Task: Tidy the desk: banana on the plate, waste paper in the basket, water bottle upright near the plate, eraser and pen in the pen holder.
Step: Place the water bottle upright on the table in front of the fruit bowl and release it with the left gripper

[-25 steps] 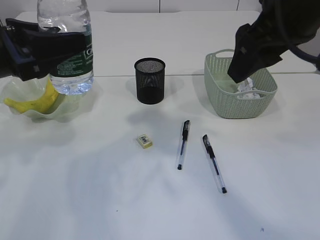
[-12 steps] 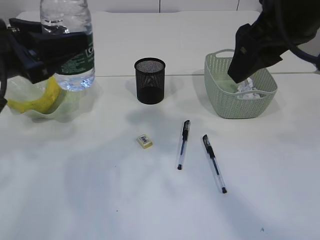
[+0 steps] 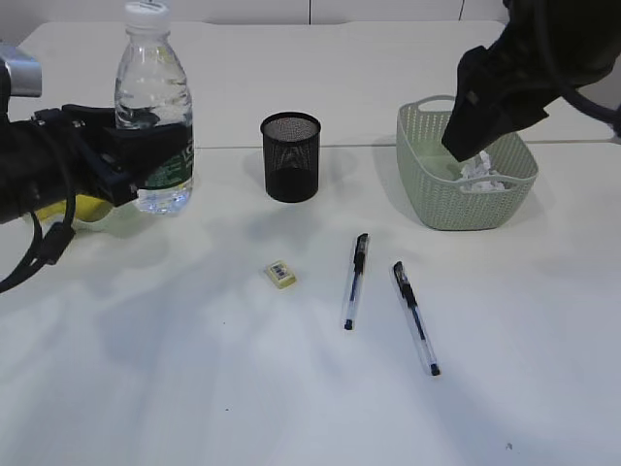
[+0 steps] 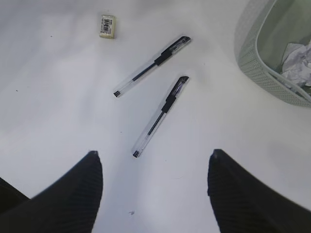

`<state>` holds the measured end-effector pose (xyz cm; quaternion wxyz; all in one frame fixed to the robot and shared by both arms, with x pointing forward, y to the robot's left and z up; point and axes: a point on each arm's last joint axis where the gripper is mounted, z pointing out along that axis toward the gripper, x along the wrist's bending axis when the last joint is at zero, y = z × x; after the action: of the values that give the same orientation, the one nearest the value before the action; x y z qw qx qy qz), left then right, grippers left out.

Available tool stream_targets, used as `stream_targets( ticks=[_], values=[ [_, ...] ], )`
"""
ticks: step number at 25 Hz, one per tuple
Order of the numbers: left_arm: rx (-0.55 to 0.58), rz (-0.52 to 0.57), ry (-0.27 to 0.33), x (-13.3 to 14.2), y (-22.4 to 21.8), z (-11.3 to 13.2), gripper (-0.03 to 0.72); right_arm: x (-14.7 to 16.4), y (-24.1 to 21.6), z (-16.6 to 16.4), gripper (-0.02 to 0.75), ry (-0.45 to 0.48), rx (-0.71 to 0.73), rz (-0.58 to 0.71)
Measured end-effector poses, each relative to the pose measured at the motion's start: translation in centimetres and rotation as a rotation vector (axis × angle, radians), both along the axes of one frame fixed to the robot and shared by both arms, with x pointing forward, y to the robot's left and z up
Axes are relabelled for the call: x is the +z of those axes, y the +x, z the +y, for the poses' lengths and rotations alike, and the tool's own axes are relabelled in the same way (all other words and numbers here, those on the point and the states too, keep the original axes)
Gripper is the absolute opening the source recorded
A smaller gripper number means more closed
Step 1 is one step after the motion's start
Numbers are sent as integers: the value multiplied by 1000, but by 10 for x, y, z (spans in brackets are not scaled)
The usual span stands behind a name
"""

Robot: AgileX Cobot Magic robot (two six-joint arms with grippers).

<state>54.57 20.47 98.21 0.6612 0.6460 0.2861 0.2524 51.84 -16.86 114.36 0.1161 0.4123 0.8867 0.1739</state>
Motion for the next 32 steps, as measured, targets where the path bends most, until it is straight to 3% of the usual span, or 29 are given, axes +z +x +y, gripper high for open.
stream_targets(
  ticks=[10,20,32],
  values=[
    [51,41,86,-42,12,3,376,0,-1,3,501,36,3,16],
    [128,138,110,-83,20,8,376,0,-1,3,501,38,2,17],
    [187,190,102,-106,32,11,376,0,-1,3,502,38,2,17]
  ],
)
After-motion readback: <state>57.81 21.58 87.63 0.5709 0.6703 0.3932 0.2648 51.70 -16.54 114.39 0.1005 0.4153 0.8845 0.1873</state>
